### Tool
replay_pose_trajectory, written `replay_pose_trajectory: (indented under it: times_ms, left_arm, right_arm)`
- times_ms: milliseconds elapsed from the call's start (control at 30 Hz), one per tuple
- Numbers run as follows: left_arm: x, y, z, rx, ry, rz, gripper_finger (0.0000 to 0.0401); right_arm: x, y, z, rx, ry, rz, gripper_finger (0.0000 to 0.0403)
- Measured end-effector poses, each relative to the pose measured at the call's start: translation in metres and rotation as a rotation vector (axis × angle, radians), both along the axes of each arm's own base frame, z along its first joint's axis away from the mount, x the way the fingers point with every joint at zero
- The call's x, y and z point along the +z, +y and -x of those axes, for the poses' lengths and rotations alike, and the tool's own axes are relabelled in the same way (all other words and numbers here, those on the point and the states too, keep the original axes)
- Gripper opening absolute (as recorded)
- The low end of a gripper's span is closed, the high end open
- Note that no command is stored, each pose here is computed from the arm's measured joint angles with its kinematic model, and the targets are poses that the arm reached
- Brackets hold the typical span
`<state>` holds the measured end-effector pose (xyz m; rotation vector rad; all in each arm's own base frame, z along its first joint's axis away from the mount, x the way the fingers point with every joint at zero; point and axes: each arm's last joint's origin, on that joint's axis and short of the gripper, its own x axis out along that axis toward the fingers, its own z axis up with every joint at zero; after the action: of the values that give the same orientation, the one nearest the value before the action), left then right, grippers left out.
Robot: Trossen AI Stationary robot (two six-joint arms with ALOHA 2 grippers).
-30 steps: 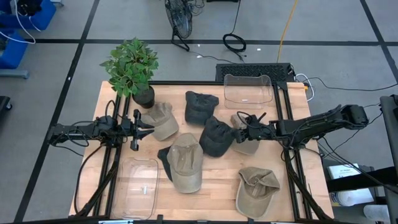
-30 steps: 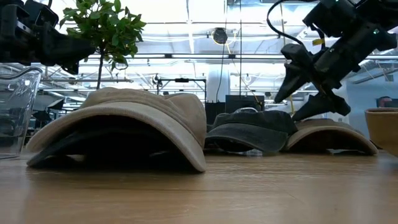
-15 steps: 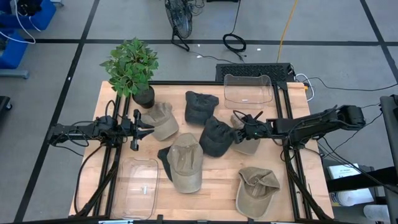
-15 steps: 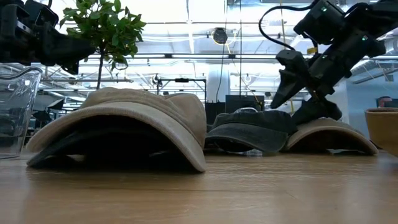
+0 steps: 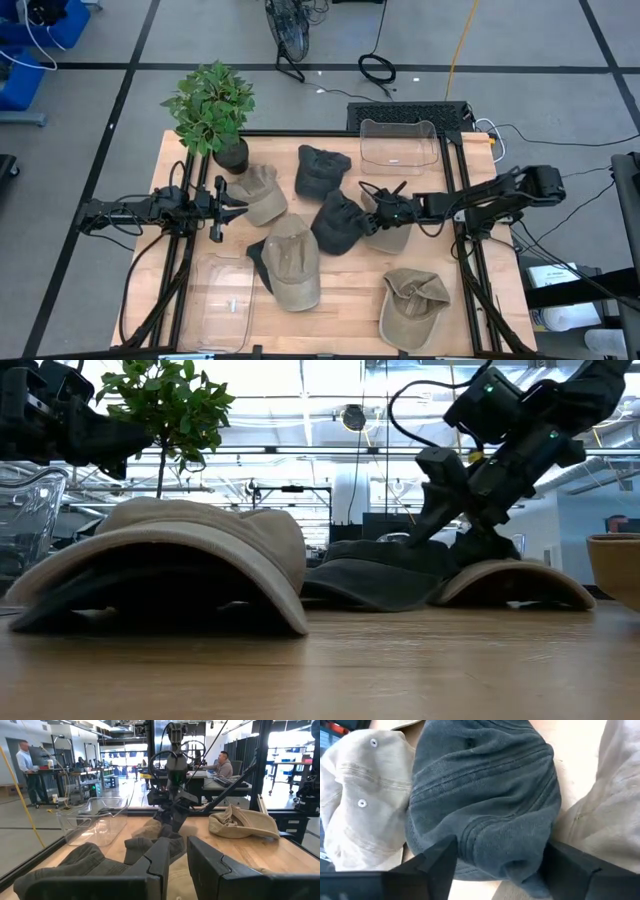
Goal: Pick & Place hat
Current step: Put the black cap into the top transparent bin
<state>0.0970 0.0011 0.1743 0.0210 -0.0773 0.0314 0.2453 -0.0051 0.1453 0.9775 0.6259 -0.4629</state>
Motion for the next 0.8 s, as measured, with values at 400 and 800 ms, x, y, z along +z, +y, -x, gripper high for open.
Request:
replay_pose_trajectory:
  times_ms: [400,800]
  left_arm:
    - [0.000,0.000,0.000,0.000,0.000,0.000,0.0074]
    - [0.000,0.000,0.000,0.000,0.000,0.000,0.0074]
  right_arm:
    - [0.015,0.000,-0.008,0.055,-0.142,0.067,0.0010]
    - [0.083,0.010,0.021,0.114,-0.425,0.280,0.0004]
